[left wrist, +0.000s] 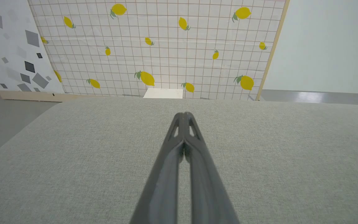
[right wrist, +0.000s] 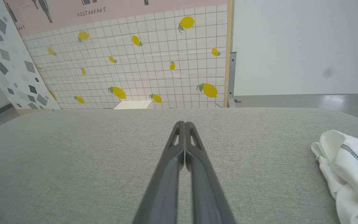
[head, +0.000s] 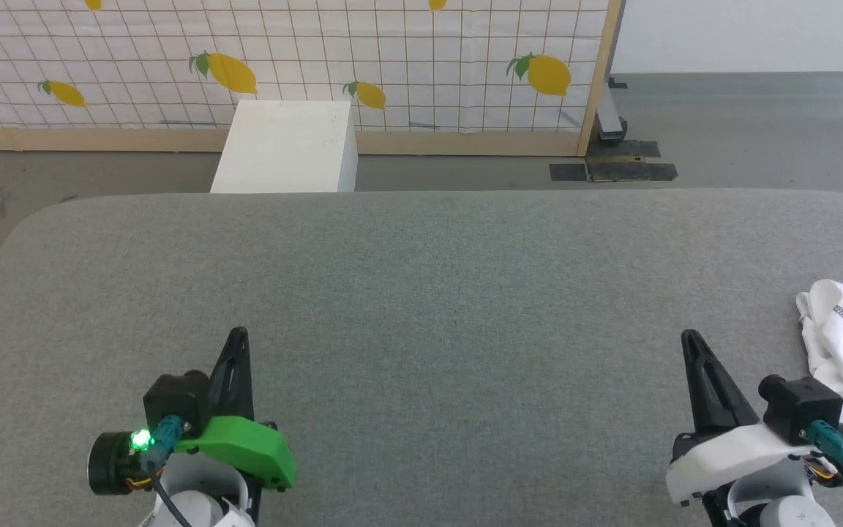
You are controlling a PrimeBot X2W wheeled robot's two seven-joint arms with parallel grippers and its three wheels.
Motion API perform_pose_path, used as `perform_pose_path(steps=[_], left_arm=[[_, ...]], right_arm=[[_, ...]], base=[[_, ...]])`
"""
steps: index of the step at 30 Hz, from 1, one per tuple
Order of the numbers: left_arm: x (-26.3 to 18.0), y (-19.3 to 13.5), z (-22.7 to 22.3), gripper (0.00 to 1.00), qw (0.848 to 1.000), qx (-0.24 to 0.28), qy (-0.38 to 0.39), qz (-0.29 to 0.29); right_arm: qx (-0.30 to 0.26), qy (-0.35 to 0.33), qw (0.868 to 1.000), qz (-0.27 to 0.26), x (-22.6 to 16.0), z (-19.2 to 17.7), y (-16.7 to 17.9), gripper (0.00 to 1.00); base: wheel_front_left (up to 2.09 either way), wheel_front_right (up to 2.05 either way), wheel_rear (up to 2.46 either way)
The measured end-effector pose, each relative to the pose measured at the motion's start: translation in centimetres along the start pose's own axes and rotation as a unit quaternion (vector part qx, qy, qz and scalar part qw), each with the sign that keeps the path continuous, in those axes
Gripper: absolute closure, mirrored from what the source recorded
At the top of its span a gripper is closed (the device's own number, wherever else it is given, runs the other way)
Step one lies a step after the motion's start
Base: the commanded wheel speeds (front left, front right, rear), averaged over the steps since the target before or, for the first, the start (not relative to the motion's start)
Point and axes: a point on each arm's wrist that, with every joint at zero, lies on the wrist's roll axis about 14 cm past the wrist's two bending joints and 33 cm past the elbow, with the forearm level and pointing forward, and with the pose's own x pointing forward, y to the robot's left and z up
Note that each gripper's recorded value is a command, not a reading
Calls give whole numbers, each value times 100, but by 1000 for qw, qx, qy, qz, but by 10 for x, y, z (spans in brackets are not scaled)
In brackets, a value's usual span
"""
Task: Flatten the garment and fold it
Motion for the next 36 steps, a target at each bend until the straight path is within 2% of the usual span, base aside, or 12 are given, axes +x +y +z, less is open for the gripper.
perform_pose_path(steps=[36], left_arm=[[-4, 4, 4, 100, 1000, 17, 13, 6]], right_arm=[[-36, 6, 999, 15, 3, 10, 8, 100]], base=[[0, 0, 0]])
